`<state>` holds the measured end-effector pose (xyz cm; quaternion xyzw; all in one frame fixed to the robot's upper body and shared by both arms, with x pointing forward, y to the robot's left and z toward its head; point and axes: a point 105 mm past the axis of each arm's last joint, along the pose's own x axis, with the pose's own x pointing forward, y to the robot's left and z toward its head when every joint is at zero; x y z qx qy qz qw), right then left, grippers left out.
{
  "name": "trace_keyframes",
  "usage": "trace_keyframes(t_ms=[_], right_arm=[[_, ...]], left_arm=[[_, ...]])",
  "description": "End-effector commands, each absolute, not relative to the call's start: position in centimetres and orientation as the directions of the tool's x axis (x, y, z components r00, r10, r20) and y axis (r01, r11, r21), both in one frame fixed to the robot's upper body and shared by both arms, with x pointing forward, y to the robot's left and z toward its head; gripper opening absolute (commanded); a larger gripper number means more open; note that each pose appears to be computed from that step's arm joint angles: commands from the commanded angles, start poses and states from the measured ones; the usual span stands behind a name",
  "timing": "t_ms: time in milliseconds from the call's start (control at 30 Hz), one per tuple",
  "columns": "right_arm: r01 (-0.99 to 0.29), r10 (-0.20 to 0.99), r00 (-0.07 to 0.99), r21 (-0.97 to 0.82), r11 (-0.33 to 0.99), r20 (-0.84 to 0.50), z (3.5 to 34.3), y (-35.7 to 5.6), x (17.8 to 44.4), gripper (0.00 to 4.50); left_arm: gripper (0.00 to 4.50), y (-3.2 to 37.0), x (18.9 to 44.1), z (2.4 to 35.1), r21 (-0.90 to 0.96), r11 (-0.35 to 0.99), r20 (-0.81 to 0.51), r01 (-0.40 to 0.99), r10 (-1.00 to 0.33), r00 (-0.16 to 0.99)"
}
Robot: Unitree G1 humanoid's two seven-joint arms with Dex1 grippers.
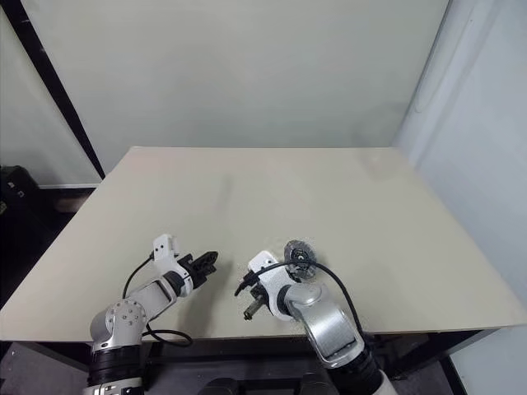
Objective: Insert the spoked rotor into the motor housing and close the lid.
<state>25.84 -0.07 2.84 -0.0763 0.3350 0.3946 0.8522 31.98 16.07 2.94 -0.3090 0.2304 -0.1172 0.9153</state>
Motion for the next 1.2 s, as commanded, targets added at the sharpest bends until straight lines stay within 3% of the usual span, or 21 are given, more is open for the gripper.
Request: trace_keyframes(t_ms=[33,200,233,367,500,800,1167,1200], right_arm=[[-0.732,0.614,0.488,0.093,0.675,-0.621,3.5,0.2,26.5,0.01],[-0.824,0.623,0.522,-0.156,0.544,-0.583,5.1,-0.1,27.0,0.01],[-0.847,0.629,0.510,-0.213,0.487,-0.587,5.5,-0.4,26.9,0.18],[-0.888,0.612,0.460,-0.347,0.302,-0.644,6.1,-2.1,26.0,1.21],[-0.905,0.567,0.425,-0.355,0.236,-0.706,5.9,-3.9,25.8,2.53],[-0.934,0.497,0.344,-0.346,0.091,-0.797,4.2,-5.5,25.7,2.53],[-0.936,0.480,0.343,-0.336,0.104,-0.808,2.3,-5.7,26.2,2.53],[-0.935,0.477,0.348,-0.339,0.107,-0.807,2.1,-5.8,26.2,2.16]], left_arm=[[0.00,16.4,32.4,3.8,-0.598,0.797,-0.311,0.090,-0.334,0.890],[0.00,15.7,32.1,3.5,-0.584,0.803,-0.307,0.120,-0.355,0.883],[0.00,15.5,32.0,3.4,-0.582,0.803,-0.311,0.125,-0.362,0.879],[0.00,15.3,31.9,3.1,-0.581,0.803,-0.318,0.129,-0.370,0.873],[0.00,15.1,32.0,3.1,-0.582,0.802,-0.318,0.135,-0.378,0.869],[0.00,14.8,32.2,3.2,-0.581,0.800,-0.316,0.151,-0.393,0.863],[0.00,15.2,31.9,3.2,-0.574,0.806,-0.322,0.144,-0.384,0.866],[0.00,15.2,31.9,3.2,-0.574,0.806,-0.322,0.144,-0.383,0.866]])
